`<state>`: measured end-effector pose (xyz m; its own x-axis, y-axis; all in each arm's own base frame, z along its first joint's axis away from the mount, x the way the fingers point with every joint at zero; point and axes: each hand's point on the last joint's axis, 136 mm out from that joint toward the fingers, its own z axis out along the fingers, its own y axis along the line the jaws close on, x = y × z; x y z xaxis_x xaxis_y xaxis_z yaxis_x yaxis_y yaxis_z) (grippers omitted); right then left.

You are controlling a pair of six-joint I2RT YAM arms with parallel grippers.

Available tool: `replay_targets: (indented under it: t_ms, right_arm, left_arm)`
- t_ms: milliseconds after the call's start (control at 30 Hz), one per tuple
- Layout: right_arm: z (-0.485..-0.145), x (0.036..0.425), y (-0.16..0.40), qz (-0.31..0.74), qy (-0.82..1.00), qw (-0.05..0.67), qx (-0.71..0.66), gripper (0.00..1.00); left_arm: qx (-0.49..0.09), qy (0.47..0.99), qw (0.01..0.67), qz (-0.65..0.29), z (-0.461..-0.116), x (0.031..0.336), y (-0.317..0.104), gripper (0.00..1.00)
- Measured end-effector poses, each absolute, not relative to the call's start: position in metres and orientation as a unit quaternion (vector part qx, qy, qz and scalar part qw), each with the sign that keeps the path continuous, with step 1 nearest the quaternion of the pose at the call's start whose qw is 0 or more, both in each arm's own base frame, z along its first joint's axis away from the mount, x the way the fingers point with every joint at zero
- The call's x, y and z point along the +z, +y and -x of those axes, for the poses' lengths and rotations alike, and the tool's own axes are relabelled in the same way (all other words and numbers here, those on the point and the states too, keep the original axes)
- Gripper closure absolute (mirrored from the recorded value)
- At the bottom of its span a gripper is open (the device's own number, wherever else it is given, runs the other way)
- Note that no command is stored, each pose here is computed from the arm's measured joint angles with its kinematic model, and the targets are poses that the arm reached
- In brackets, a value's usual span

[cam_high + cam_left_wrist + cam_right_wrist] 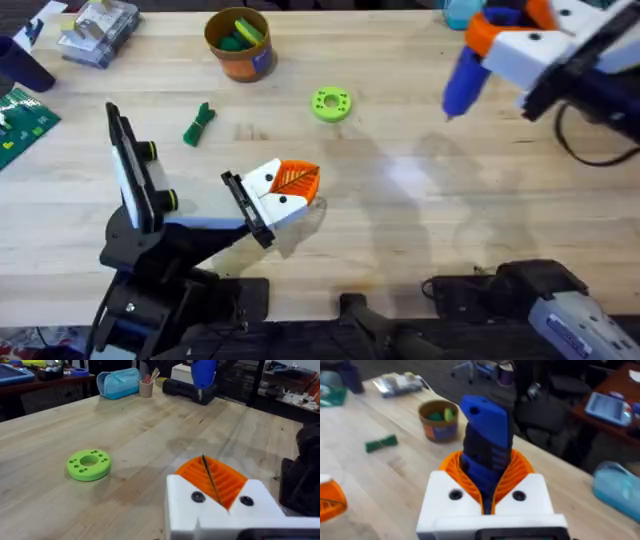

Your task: Pick up the gripper from the table and insert it into the empty holder that is missing its gripper. Then pick up a screw, insert it into the mounting hole, and use the screwdriver to tighten it. Finally, clean up the table by picking up the vegetable and placing it into the bucket.

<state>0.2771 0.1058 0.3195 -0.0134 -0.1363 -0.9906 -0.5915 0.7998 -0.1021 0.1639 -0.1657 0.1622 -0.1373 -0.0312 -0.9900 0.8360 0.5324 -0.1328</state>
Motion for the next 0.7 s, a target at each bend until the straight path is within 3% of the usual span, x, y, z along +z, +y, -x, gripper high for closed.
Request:
replay_targets:
  t_ms: [300,700]
  right_arm:
    - [-0.28,0.322,0.172,0.335,0.631,0.653,0.25,0.937]
    - [-0.251,0.344,0.255,0.409,0.521,0.67,0.334,0.938]
  left_arm:
    - [-0.374,0.655,0.581,-0.307,-0.164,0.162,-0.166,0.99]
    - [-0.373,0.655,0.581,-0.307,-0.164,0.162,-0.166,0.99]
